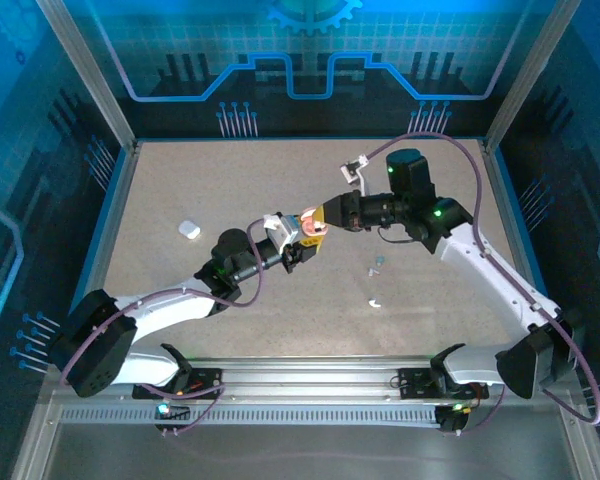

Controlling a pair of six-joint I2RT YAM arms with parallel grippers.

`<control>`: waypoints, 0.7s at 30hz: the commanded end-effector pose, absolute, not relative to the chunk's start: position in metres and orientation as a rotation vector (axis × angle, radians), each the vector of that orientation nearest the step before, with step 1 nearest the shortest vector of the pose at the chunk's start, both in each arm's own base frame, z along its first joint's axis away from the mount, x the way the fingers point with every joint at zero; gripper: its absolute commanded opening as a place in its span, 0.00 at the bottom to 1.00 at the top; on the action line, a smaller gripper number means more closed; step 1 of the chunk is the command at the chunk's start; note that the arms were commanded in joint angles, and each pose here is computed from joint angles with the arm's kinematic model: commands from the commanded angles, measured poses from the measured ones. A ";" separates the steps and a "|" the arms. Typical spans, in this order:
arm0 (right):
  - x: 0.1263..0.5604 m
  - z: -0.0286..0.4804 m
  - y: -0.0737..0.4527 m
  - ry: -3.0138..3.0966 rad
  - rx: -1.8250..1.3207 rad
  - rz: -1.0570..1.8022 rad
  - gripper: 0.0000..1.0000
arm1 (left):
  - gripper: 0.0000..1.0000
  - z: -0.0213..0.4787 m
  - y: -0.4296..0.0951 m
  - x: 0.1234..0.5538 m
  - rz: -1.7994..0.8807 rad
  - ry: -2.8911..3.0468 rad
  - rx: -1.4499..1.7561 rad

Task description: Insert wireless bluetooth earbuds into charging case

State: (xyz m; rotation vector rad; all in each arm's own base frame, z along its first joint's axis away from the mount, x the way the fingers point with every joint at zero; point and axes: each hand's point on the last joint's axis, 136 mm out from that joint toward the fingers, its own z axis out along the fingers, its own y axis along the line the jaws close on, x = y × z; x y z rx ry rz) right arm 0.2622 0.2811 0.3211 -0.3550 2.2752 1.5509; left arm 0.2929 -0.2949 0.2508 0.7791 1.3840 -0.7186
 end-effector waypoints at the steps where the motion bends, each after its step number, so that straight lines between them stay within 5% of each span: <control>1: 0.268 0.316 0.284 2.290 -0.374 1.438 0.17 | 0.39 0.274 -0.297 0.292 -0.705 1.292 0.764; 21: 0.275 0.286 0.292 2.387 -0.365 1.323 0.18 | 0.39 0.284 -0.299 0.288 -0.741 1.267 0.739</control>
